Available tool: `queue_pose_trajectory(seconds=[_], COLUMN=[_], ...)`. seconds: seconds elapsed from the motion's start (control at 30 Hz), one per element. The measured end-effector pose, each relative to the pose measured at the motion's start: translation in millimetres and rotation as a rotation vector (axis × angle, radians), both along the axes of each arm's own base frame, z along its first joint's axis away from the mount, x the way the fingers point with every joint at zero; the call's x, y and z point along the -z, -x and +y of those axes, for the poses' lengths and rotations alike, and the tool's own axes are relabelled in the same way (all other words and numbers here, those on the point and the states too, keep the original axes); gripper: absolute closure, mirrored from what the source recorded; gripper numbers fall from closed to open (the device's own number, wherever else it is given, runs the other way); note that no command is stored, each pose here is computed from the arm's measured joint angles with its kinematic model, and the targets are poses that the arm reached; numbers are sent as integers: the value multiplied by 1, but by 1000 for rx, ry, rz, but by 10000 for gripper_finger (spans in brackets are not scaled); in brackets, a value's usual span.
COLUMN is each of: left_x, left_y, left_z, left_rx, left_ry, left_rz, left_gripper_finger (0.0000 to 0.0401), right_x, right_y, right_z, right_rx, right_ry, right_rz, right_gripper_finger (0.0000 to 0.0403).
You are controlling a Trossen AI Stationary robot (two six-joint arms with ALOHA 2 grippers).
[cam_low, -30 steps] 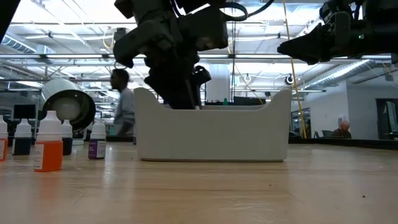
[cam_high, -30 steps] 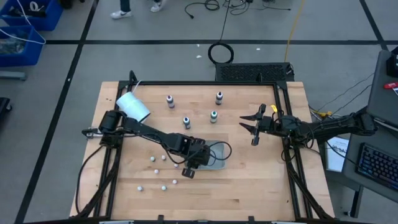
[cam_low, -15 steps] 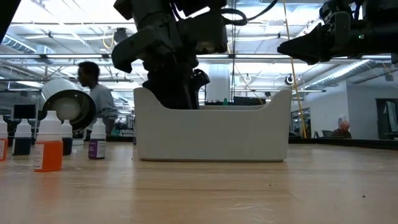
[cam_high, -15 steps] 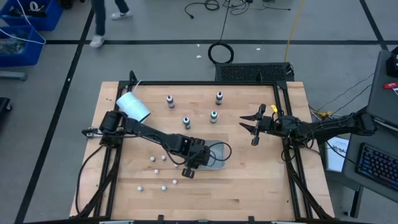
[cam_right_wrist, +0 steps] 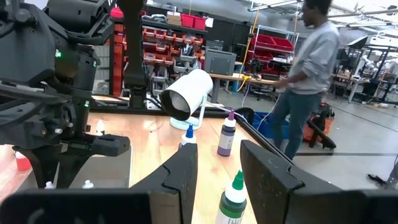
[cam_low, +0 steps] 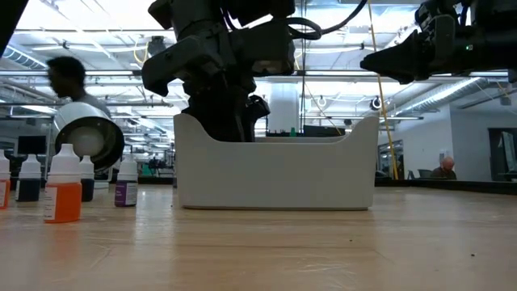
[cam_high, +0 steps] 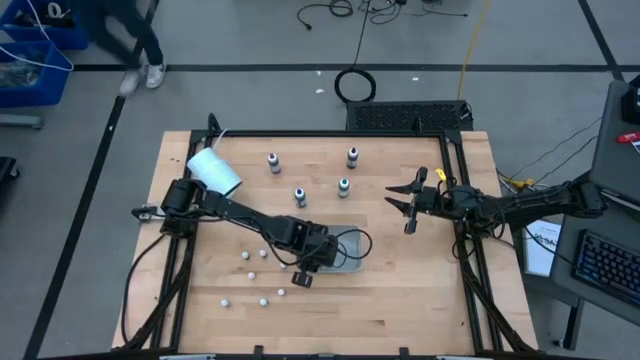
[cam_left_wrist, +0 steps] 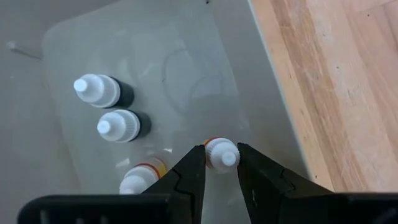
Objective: Pick & Place food coloring
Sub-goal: Put the orange food coloring bottle into the bin, then put the purple food coloring bottle into the bin
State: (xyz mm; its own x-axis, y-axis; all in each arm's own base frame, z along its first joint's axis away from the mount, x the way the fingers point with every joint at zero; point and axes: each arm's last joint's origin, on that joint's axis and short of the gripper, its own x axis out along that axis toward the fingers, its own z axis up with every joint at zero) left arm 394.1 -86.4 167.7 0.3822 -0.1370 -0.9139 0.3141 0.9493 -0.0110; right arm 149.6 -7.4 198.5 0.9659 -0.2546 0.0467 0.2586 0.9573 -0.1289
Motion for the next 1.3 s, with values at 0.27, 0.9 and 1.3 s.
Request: queue_pose_trajectory(seconds=[0.27,0.9,1.3], left_x=[0,0,-1], left_y=[0,0,0], left_z=[-1,-2,-2], left_rx=[-24,-21,-17], left_ry=[47,75,73], left_rz=[12,18,17], left_gripper_finger=[308,303,202], right_x=[0,0,0], right_y=[0,0,0], right_z=[0,0,0], right_rx=[0,0,0], right_ry=[0,0,0], right_rz=[0,1,2], right_gripper_finger=[289,289,289])
